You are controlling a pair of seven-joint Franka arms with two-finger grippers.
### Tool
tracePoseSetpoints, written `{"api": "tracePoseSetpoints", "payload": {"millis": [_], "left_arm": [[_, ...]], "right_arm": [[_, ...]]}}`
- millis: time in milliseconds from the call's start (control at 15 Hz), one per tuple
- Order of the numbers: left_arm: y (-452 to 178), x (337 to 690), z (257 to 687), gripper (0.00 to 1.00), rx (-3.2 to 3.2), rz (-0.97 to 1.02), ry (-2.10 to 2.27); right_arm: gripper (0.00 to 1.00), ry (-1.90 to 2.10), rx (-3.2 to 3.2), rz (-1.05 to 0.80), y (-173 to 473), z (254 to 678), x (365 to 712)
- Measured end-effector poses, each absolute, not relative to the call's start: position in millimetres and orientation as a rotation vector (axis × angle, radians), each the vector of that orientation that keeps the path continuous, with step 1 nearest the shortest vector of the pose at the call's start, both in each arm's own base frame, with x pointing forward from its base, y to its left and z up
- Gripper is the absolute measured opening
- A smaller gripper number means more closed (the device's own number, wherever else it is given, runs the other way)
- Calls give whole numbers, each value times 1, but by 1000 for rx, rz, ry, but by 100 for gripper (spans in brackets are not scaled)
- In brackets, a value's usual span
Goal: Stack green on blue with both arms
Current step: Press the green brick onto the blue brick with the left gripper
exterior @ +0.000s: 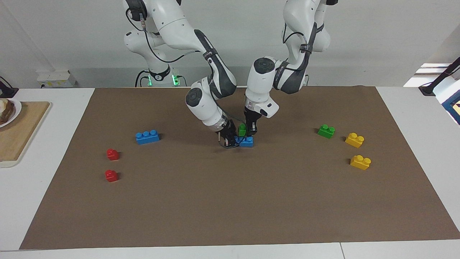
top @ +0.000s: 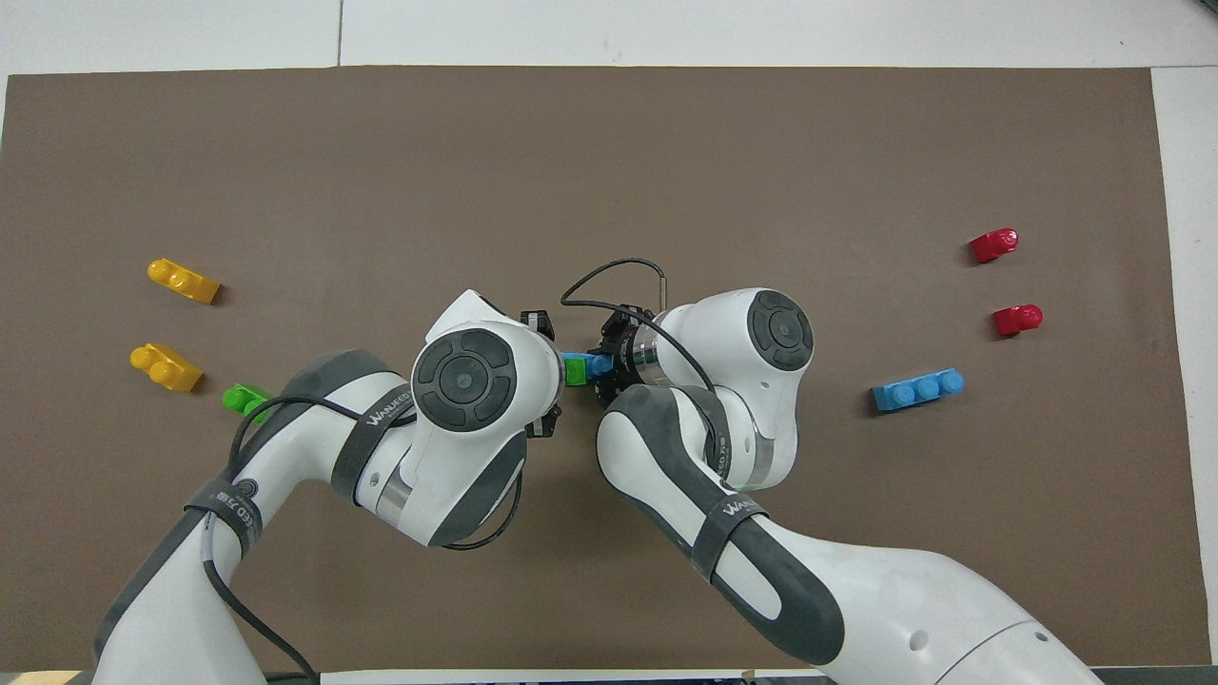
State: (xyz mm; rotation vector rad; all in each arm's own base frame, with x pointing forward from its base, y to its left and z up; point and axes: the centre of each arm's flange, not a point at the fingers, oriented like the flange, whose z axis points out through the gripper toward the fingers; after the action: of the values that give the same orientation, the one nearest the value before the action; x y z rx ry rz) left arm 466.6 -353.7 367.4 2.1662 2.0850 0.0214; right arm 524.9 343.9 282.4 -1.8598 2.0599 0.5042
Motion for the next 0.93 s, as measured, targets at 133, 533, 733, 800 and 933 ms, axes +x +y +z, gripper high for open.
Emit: {"api": "tracePoseSetpoints", "payload": {"millis": [133, 533, 733, 800, 933], "left_arm": [[-347, 473, 364, 34, 2160, 45, 2086], [-349, 471, 357, 34, 2179, 55, 2072], [-350, 471, 356, 34, 2179, 54, 2071], [-351, 472, 355, 34, 2180, 54, 2069], [-358, 473, 348, 34, 2190, 49, 2062]], "right_arm": [[34, 2060, -1860, 503, 344, 282, 525], [34, 2058, -1859, 497, 344, 282, 524], [34, 2056, -1858, 489, 344, 282, 523], [34, 2055, -1858, 484, 345, 282, 522], [34, 2053, -1857, 477, 345, 282, 521]]}}
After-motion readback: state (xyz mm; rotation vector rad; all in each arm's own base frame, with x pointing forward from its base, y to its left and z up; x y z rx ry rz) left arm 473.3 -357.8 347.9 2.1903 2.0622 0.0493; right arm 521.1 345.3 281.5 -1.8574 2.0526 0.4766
